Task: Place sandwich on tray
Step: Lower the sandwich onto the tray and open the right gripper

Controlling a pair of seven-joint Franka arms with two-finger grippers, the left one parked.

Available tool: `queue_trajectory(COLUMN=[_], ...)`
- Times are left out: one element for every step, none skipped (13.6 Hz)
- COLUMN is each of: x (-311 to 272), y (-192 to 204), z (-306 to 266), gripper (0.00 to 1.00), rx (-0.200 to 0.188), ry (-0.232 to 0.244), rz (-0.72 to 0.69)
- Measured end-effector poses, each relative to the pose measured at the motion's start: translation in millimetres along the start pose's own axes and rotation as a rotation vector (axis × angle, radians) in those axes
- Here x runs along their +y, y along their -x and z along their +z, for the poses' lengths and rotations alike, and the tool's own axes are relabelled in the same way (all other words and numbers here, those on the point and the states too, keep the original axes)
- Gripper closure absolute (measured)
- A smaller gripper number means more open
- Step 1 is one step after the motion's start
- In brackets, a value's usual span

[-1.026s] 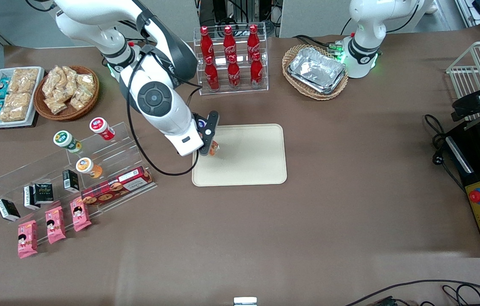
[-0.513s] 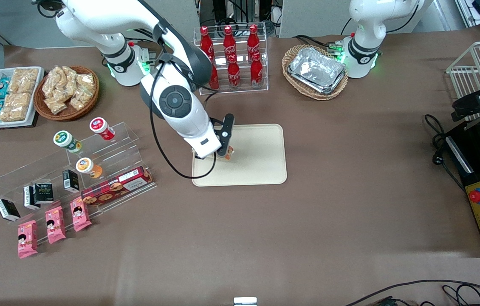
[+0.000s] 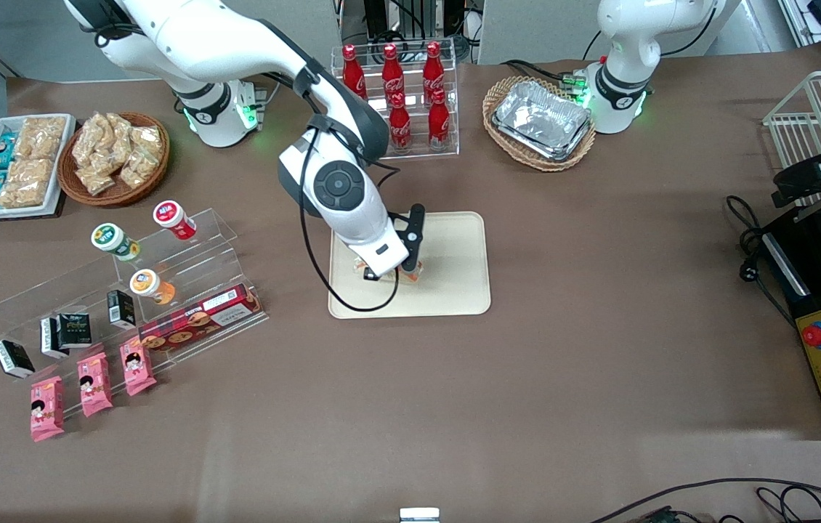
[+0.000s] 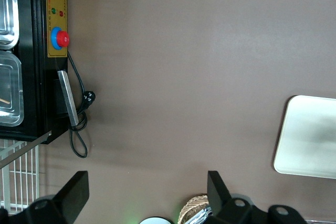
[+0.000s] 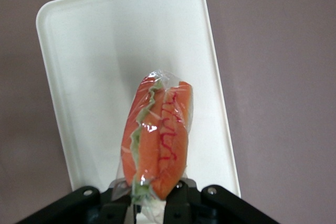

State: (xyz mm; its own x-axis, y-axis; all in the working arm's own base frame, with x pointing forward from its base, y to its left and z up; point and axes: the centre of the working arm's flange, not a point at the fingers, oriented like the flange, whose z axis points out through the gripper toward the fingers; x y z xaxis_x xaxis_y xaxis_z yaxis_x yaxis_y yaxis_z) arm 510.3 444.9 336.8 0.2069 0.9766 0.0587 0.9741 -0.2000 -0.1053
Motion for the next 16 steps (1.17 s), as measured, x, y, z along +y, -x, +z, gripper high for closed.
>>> queue_trajectory(x=[0.6,2.3,4.6,7.4,9.7,11.4,12.3,11.7,10.0,6.9,3.6,1.7,1.4,2.4,3.5,4.4], y=[-2.7,-4.5,-5.6,-6.6,-7.3,-7.9,-8.8,-10.4,-12.7,-15.8,-18.7,-20.1,-20.3,-19.9,-19.4,-18.9], z=[7.2,13.8,20.6,26.2,31.0,35.5,40.3,45.7,50.1,54.9,59.7,64.1,68.0,71.3,73.7,76.5], gripper=[0.80,0.80,0.80,0.79,0.79,0.79,0.79,0.78,0.78,0.78,0.77,0.77,0.76,0.74,0.72,0.68], rx=[0.003,0.005,0.010,0.015,0.018,0.022,0.025,0.025,0.024,0.023,0.019,0.010,0.002,0.001,0.001,0.000], ry=[0.008,0.018,0.025,0.035,0.041,0.045,0.049,0.052,0.056,0.059,0.062,0.068,0.073,0.075,0.076,0.075], rz=[-0.006,-0.012,-0.013,-0.016,-0.017,-0.018,-0.019,-0.024,-0.033,-0.042,-0.049,-0.052,-0.054,-0.053,-0.051,-0.048])
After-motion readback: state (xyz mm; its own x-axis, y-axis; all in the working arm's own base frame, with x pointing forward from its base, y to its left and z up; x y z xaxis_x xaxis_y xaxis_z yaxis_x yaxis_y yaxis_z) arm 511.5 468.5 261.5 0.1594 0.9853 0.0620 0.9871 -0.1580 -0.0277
